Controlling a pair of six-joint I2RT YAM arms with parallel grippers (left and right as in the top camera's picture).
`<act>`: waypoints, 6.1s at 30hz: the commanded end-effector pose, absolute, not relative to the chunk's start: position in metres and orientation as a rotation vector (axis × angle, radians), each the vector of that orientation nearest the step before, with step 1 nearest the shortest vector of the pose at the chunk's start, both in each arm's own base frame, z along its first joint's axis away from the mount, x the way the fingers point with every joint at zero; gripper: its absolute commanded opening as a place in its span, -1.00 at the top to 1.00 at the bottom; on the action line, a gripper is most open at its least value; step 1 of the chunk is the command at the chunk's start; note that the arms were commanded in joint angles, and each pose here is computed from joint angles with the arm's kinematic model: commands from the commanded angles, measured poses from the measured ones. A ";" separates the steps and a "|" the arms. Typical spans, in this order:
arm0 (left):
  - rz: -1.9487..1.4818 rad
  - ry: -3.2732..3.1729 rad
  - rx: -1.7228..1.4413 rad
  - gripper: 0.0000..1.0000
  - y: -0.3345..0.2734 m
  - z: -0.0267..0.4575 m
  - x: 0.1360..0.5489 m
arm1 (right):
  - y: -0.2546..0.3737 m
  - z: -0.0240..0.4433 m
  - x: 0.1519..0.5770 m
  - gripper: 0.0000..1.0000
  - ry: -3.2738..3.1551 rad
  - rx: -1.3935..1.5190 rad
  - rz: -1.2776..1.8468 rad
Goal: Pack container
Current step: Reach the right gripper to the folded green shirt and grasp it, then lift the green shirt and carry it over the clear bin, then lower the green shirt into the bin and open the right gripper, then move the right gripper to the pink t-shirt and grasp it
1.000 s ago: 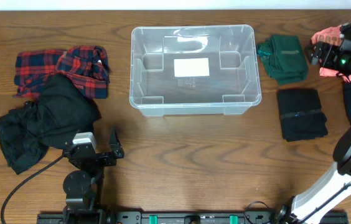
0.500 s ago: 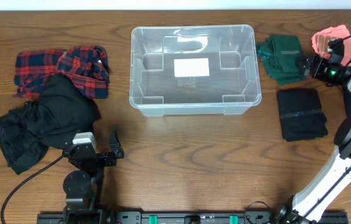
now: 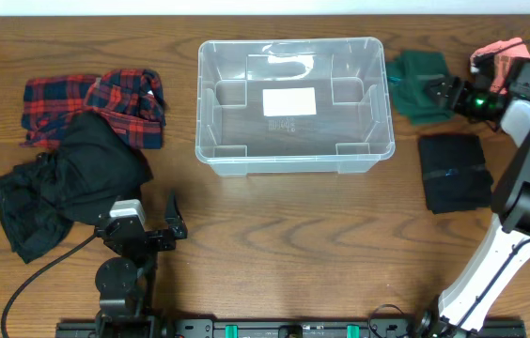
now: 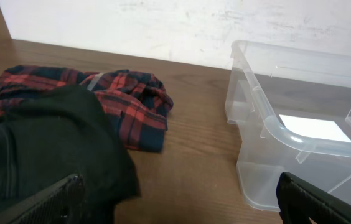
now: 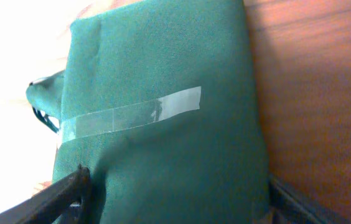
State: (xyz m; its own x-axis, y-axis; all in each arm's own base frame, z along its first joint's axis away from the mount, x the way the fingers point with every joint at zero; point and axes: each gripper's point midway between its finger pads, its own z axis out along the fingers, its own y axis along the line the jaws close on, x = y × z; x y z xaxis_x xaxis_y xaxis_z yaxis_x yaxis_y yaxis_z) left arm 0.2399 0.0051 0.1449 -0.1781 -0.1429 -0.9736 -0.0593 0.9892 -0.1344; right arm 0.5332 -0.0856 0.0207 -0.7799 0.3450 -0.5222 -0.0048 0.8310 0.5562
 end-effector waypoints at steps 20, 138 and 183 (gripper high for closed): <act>-0.061 1.798 -0.169 -0.96 0.008 0.129 0.238 | -0.072 0.143 0.533 0.98 2.226 0.191 0.722; -0.061 1.798 -0.169 -0.96 0.008 0.129 0.238 | 0.084 0.138 0.472 -0.98 2.567 -0.325 0.093; -0.061 1.798 -0.169 -0.96 0.008 0.129 0.238 | -0.322 0.061 0.446 -0.98 2.382 0.752 0.222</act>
